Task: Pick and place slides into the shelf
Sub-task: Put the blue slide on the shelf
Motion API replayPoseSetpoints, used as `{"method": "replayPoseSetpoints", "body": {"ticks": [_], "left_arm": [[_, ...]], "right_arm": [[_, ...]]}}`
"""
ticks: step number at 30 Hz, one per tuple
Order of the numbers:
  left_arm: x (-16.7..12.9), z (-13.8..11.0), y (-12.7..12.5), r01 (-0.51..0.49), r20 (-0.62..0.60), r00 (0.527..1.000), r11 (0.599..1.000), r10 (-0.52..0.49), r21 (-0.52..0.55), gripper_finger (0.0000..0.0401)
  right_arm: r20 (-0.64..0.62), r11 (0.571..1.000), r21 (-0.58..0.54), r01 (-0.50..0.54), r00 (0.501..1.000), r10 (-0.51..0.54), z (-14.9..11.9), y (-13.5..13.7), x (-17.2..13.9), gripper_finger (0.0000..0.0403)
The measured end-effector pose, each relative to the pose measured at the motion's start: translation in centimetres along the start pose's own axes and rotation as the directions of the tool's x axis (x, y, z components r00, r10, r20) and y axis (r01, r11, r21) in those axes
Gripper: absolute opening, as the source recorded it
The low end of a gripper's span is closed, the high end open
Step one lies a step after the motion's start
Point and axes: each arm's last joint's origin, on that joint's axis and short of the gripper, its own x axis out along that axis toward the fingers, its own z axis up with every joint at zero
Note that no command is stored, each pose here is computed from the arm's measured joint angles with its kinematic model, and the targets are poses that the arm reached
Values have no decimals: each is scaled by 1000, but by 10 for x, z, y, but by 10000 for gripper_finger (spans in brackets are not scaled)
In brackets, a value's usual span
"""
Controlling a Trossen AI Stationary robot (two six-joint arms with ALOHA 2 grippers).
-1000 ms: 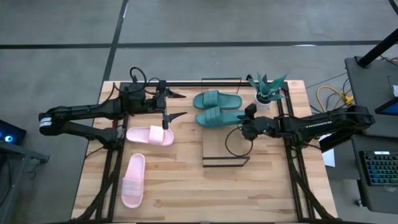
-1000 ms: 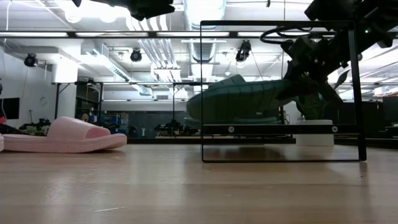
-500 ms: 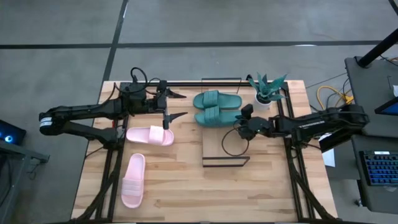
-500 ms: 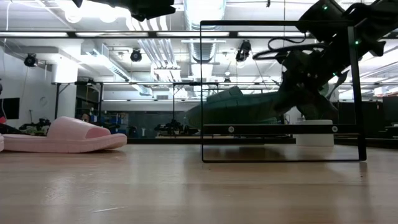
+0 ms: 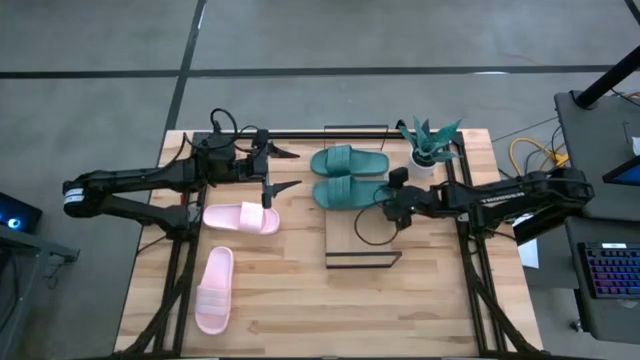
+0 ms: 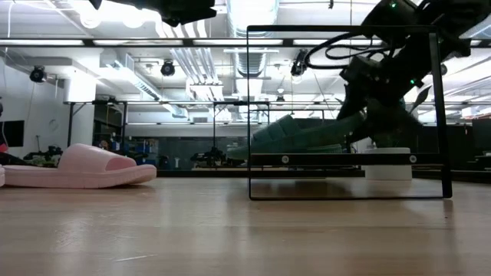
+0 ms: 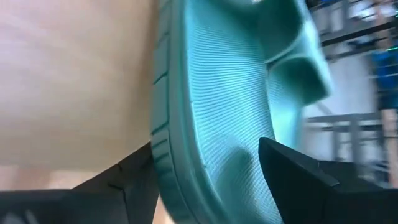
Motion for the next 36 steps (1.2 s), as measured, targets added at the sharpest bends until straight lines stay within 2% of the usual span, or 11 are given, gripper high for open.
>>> {"method": "replayPoseSetpoints", "body": {"ticks": [8,14,18,20,23,28,33,36], "left_arm": [[0,0,0,1,1,1000,1000,-1,0,283],[0,0,0,0,1,1000,1000,0,0,283],[0,0,0,0,1,1000,1000,0,0,283],[0,0,0,0,1,1000,1000,0,0,283],[0,0,0,0,1,1000,1000,0,0,283],[0,0,0,1,0,1000,1000,-1,0,283],[0,-1,-1,3,-4,1000,1000,-3,0,283],[0,-1,-1,2,-4,1000,1000,-2,0,283]], "right_arm": [[-77,993,76,-85,993,91,5,-9,-10,249],[-67,972,159,-171,981,183,16,-21,-23,249],[-12,965,210,-156,987,162,28,-34,-29,249],[61,971,184,-149,988,140,34,-39,-29,249],[181,990,80,-116,978,100,43,-43,-28,249],[266,995,-93,-43,962,66,46,-45,-24,242],[342,987,-102,-121,928,149,37,-53,-13,224],[321,986,-97,-135,933,159,31,-57,-2,215]]}}
